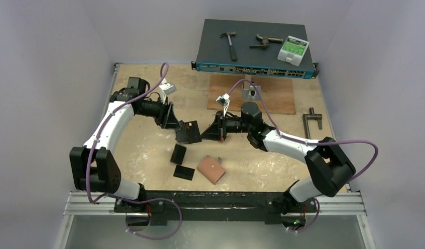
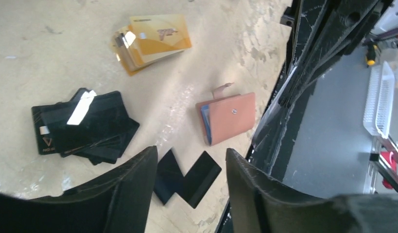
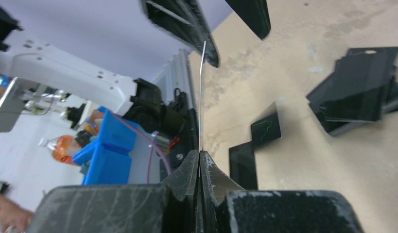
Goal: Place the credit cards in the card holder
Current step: Pick up the card holder from the center of the board.
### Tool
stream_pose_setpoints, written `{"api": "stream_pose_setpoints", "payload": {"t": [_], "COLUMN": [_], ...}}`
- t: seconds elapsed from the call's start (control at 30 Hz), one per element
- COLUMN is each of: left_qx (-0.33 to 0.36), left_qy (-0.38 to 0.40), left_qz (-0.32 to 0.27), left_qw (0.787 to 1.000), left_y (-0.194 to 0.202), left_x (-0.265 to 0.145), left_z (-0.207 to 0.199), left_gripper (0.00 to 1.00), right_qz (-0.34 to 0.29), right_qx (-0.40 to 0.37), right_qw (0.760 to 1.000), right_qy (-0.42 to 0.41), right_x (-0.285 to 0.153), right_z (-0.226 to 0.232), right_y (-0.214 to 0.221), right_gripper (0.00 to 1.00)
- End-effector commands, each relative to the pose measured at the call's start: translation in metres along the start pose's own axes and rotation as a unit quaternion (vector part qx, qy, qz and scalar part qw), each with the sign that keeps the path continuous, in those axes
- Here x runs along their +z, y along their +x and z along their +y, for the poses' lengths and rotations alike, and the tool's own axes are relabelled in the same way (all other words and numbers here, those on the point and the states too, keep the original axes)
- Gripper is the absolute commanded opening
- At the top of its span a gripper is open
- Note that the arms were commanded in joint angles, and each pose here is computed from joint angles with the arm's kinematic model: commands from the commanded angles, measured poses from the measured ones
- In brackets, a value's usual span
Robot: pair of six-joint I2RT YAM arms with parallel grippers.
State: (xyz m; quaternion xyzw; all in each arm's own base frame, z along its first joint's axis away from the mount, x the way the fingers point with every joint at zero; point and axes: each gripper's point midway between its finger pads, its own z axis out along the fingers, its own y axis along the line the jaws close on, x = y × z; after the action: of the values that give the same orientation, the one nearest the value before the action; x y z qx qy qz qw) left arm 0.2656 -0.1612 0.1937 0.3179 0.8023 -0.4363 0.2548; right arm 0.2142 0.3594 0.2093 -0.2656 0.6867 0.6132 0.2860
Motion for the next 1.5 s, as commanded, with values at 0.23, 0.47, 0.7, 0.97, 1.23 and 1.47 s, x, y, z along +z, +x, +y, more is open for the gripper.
{"api": "stream_pose_setpoints", "payload": {"t": [0.23,0.47,0.7,0.97,1.23,1.47], "left_qx": [0.023,-0.012,-0.017,-0.03,-0.035,-0.045], "left_qy": [-0.006,0.097,0.111,0.12,0.125,0.128], "left_qz": [-0.03,-0.093,-0.112,-0.122,-0.121,-0.121], "left_qw": [0.999,0.991,0.987,0.985,0.984,0.983], "left_y": [-0.013,-0.021,-0.027,-0.038,-0.04,-0.037], "left_x": [-0.001,0.004,0.005,0.002,-0.001,-0.004], "left_z": [0.003,-0.036,-0.038,-0.042,-0.048,-0.056], "left_gripper": [0.69,0.71,0.54,0.19,0.0,0.0], "right_qz": [-0.015,-0.057,-0.075,-0.081,-0.075,-0.107], "right_qx": [-0.028,-0.023,-0.007,0.005,0.0,-0.005], "right_qw": [0.996,0.996,0.997,0.997,0.997,0.99], "right_qy": [0.086,0.059,0.03,0.009,-0.031,-0.094], "right_x": [0.002,0.009,0.013,0.018,0.021,0.019], "right_z": [-0.026,-0.011,-0.002,0.001,0.013,0.038], "right_y": [-0.02,-0.046,-0.055,-0.056,-0.058,-0.076], "right_gripper": [0.0,0.0,0.0,0.0,0.15,0.33]}}
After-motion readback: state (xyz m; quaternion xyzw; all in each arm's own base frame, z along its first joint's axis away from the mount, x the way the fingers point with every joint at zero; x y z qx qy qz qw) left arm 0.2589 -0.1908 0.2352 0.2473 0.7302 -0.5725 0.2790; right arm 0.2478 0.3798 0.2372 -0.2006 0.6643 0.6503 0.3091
